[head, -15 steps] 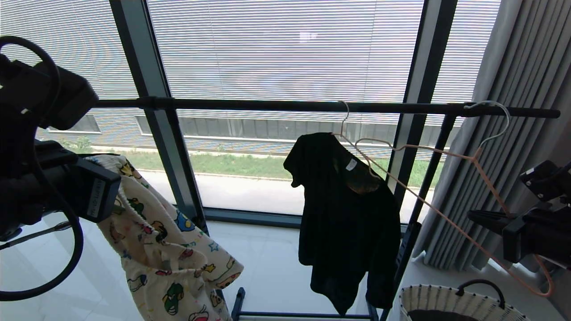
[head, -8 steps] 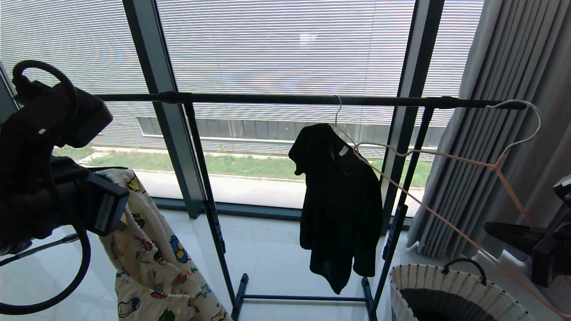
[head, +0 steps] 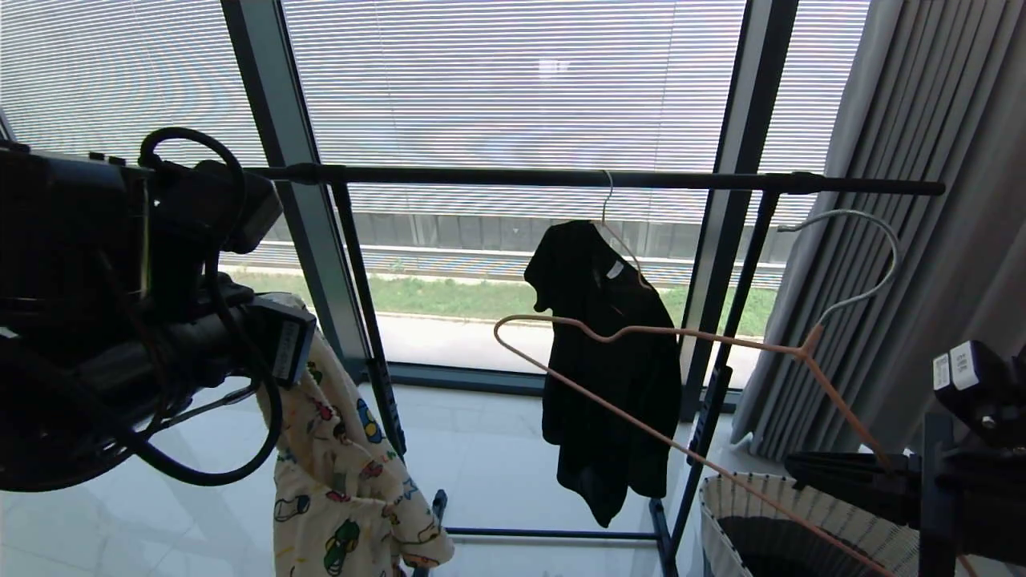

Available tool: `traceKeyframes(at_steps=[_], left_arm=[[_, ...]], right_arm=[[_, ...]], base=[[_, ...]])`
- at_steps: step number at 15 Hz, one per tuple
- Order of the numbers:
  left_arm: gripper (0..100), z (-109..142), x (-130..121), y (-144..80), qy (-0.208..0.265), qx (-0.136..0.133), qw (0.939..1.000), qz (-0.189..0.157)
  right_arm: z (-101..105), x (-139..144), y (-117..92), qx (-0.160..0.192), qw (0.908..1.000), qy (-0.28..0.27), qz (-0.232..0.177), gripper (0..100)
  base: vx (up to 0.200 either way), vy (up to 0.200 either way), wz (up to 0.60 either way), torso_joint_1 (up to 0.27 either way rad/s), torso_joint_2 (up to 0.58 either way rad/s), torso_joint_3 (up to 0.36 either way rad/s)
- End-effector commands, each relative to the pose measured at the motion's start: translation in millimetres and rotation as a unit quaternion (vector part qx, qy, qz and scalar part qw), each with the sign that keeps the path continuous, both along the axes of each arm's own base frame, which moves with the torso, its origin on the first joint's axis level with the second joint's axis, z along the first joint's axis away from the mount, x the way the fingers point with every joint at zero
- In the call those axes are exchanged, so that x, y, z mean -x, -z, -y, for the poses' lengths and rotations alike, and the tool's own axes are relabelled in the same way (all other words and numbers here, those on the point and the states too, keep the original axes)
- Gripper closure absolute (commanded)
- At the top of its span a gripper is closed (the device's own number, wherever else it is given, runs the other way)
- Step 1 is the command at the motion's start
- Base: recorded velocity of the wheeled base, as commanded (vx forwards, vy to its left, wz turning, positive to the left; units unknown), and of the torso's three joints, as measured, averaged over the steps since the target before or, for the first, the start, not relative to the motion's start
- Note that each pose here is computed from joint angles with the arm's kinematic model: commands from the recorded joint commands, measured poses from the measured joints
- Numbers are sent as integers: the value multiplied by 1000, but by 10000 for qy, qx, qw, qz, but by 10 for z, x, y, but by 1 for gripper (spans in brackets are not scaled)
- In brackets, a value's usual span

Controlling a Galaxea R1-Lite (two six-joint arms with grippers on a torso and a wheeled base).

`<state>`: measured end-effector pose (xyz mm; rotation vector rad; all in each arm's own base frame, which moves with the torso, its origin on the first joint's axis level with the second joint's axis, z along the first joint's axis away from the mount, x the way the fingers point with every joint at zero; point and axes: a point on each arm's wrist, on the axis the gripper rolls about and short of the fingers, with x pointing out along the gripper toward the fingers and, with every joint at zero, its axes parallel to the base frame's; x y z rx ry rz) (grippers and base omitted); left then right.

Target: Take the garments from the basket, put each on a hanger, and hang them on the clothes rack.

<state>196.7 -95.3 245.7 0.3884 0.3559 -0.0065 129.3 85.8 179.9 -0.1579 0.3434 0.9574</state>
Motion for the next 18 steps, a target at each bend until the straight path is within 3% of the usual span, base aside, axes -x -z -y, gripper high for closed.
traceKeyframes(at_steps=[1,4,9,14,18], left_arm=[[100,176,-340,173,-336,78,9992,-184],[100,315,-591,90,-786,475,9957,72],[100,505,-666,-33,-629,802,9944,269],[100,676,-779,65,-934,730,9925,299],[100,669,-836,61,-1067,711,9911,351]], right_arm=[[-183,54,60,69,9983,-542,-216,100],[-300,25,123,173,9962,-753,-390,100],[-568,-290,204,-77,9964,-566,-621,100],[-809,-484,160,-262,9962,-615,-560,100],[-839,-511,158,-274,9968,-450,-598,100]], base=[[0,0,0,0,0,0],[0,0,0,0,0,0],[0,0,0,0,0,0],[0,0,0,0,0,0],[0,0,0,0,0,0]])
